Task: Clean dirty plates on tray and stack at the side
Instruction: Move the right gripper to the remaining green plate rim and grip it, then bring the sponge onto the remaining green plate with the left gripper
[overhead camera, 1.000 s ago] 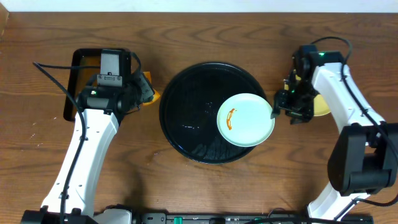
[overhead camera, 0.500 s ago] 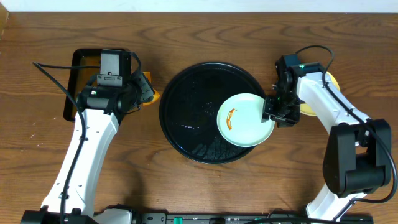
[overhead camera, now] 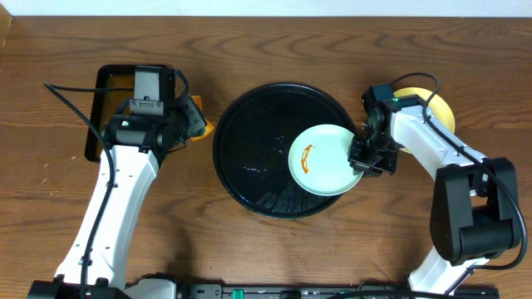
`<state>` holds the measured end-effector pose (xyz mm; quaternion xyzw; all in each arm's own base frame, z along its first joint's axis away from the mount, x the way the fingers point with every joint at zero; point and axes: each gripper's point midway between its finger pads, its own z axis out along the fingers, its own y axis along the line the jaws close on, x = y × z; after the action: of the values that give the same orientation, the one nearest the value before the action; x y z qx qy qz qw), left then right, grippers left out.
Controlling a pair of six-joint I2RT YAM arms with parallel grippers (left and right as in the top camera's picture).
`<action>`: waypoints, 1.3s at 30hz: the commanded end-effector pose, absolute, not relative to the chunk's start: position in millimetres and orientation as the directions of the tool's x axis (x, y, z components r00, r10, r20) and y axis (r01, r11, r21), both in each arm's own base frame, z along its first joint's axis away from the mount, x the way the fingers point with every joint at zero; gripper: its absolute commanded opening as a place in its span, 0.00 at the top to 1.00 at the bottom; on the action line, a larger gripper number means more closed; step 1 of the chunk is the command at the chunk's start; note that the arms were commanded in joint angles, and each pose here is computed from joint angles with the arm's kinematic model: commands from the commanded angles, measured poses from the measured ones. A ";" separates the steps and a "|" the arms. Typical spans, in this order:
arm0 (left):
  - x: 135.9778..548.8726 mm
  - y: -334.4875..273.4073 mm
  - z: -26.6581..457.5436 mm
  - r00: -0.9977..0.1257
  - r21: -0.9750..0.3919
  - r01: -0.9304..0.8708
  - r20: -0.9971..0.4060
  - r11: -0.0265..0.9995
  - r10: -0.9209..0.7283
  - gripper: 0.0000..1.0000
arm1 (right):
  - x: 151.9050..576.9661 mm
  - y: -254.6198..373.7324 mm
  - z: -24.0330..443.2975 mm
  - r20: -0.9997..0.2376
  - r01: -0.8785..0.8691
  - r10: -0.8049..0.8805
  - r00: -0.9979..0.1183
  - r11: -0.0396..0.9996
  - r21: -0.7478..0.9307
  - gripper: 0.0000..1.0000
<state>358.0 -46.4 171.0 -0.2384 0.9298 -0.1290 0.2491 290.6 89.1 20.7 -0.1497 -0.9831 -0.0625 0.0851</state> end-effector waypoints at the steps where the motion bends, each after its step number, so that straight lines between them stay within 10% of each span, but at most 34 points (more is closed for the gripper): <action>1: 358.7 -45.2 166.8 -0.761 -0.358 -0.392 -0.390 0.847 -0.517 0.92 | 296.0 91.7 28.3 0.162 0.306 0.286 -0.944 0.946 0.108 0.91; 26: 358.3 -46.7 166.8 -0.764 -0.364 -0.389 -0.386 0.847 -0.517 0.92 | 373.3 195.4 34.1 -0.165 0.044 0.112 -0.980 0.928 0.369 0.99; 39: 356.2 -75.7 162.7 -0.807 -0.370 -0.322 -0.374 0.871 -0.457 0.92 | 367.0 185.0 -20.1 -0.061 0.092 0.117 -0.991 0.943 0.321 0.99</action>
<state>356.4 -62.3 170.7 -0.2186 0.9343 -0.1390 0.2448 369.5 196.3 1.9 -0.0400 -0.9803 -0.1846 -0.0573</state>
